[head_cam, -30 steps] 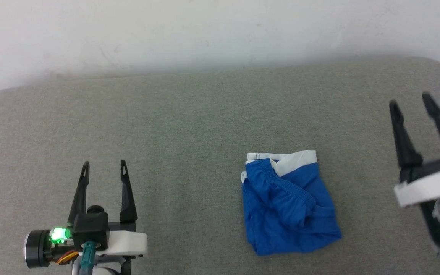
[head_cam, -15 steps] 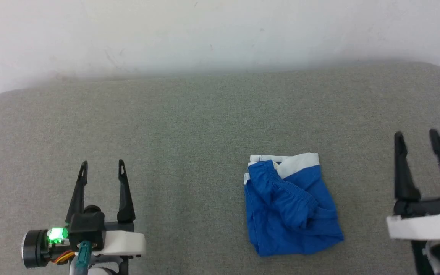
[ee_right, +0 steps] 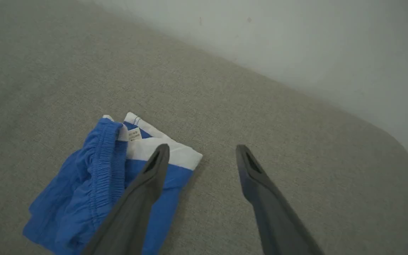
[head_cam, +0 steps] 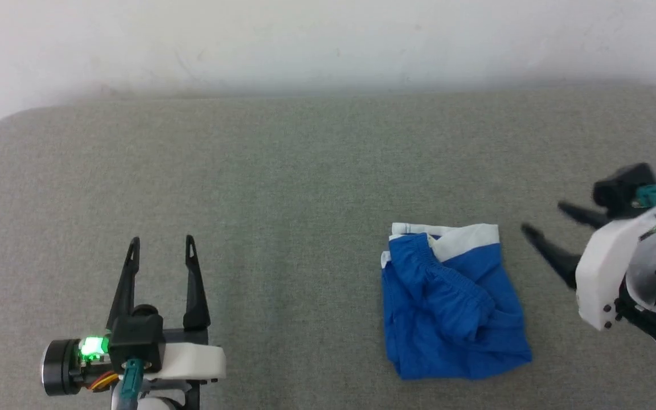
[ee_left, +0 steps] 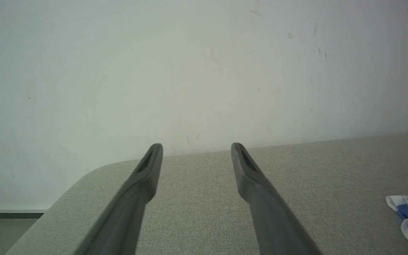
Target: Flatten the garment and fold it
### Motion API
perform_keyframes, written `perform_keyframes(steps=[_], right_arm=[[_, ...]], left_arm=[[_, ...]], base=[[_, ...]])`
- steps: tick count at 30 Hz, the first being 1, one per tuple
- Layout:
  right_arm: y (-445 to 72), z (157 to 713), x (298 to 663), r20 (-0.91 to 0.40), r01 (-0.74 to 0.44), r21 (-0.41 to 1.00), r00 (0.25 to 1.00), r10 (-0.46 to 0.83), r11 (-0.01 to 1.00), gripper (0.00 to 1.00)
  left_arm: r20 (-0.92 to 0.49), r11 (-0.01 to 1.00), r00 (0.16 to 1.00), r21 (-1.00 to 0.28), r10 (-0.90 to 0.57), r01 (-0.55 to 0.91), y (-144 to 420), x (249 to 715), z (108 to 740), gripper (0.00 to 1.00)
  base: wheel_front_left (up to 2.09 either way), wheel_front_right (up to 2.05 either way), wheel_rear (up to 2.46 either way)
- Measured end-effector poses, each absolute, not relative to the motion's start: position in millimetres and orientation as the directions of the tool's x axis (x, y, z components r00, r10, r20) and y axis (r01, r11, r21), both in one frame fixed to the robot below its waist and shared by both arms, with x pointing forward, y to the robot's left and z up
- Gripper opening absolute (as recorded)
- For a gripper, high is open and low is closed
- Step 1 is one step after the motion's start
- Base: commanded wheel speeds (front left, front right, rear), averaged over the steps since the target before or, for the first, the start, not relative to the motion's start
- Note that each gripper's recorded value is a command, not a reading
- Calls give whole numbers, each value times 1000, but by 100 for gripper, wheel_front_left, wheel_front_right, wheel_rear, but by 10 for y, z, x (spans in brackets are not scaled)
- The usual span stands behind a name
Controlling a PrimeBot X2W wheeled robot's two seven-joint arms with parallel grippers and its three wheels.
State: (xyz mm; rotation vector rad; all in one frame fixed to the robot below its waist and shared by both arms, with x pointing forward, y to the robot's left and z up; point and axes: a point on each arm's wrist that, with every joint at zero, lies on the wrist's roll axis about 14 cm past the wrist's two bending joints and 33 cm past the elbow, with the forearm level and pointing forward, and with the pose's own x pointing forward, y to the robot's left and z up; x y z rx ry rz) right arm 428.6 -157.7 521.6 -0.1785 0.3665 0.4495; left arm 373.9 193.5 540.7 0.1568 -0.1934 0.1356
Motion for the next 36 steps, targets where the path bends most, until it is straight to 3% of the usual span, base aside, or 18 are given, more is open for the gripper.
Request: perform_keyframes(steps=[3, 6, 15, 18, 19, 20, 24, 30, 36], right_arm=[[-1565, 4796, 4144, -618, -516, -23, 681, 393, 857, 100], [-1565, 4462, 4023, -750, -525, 58, 539, 384, 849, 100], [-1274, 3772, 3930, -831, -490, 208, 368, 417, 847, 100], [-1229, 3723, 3948, -827, -508, 201, 371, 423, 838, 100], [-1225, 3735, 3976, -816, -511, 194, 390, 427, 837, 36], [-1218, 3747, 3995, -804, -514, 190, 407, 433, 837, 0], [-1171, 3877, 4075, -744, -531, 174, 481, 464, 829, 0], [-1414, 4417, 4304, -634, -563, 25, 630, 449, 826, 0], [-2323, 4641, 4293, -656, -435, -130, 711, 251, 891, 0]], left_arm=[[185, 978, 974, 141, 128, -156, 1954, 3751, 5352, 100], [172, 977, 976, 137, 137, -161, 1962, 3777, 5306, 100], [142, 975, 977, 136, 157, -176, 2011, 3877, 5201, 100], [137, 974, 977, 139, 160, -179, 2026, 3892, 5181, 100], [136, 974, 978, 140, 158, -177, 2018, 3900, 5176, 100], [136, 975, 978, 140, 155, -174, 2009, 3910, 5175, 100], [139, 978, 981, 140, 133, -153, 1941, 3971, 5171, 100], [169, 983, 982, 152, 79, -105, 1791, 4141, 5227, 100], [198, 983, 980, 184, -28, -9, 1514, 4410, 5246, 100]], base=[[0, 0, 0], [0, 0, 0], [0, 0, 0], [0, 0, 0], [0, 0, 0], [0, 0, 0], [0, 0, 0], [0, 0, 0], [0, 0, 0]])
